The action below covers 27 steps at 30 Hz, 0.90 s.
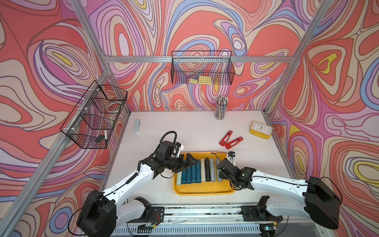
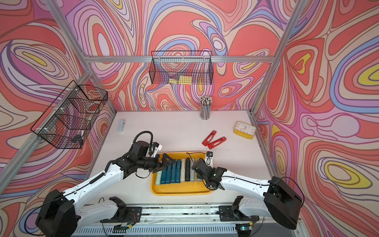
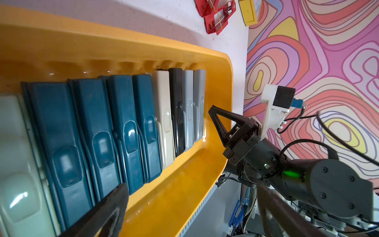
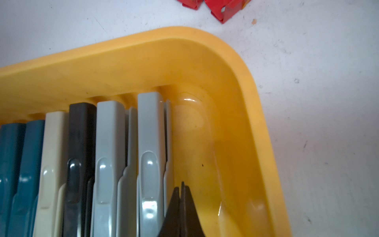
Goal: Put the pruning pliers into the storage box
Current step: Place the pruning pliers in the storage box.
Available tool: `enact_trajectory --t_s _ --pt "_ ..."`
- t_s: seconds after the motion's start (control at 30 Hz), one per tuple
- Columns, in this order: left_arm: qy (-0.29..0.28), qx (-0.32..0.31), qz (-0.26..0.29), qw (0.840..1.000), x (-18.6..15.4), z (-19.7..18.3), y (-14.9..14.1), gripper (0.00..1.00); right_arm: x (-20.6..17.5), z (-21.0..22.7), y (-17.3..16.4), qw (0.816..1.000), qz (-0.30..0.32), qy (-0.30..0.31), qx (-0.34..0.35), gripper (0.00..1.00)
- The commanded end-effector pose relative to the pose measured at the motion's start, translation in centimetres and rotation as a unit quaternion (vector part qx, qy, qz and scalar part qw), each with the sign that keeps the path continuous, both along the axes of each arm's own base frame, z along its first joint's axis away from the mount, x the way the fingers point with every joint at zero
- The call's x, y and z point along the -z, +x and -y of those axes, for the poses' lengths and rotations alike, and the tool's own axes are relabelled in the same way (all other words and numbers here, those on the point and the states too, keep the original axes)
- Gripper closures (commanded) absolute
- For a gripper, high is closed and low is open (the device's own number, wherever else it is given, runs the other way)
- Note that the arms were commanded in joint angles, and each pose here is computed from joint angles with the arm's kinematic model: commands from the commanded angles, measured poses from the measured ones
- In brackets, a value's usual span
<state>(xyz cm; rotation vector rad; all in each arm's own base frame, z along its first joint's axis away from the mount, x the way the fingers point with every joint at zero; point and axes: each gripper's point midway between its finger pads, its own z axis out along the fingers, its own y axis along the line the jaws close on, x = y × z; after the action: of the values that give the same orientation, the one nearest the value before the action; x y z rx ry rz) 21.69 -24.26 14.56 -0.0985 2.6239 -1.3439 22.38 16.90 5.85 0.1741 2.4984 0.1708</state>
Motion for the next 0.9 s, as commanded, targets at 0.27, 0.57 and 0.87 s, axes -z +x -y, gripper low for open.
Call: enact_trajectory --t_s 0.27,0.57,0.87 --pt "-0.005 -0.004 0.011 1.0 -0.5 0.2 0.4 0.01 0.5 -1.2 0.5 1.0 -0.004 -0.006 -0.017 1.0" --pt "-0.004 -0.003 0.012 1.0 -0.5 0.2 0.3 0.01 1.0 -2.1 0.8 1.0 -0.011 -0.003 -0.027 1.0" --pt "-0.003 -0.002 0.011 1.0 -0.3 0.2 0.3 0.01 1.3 -2.7 0.9 0.999 -0.016 -0.002 -0.034 1.0"
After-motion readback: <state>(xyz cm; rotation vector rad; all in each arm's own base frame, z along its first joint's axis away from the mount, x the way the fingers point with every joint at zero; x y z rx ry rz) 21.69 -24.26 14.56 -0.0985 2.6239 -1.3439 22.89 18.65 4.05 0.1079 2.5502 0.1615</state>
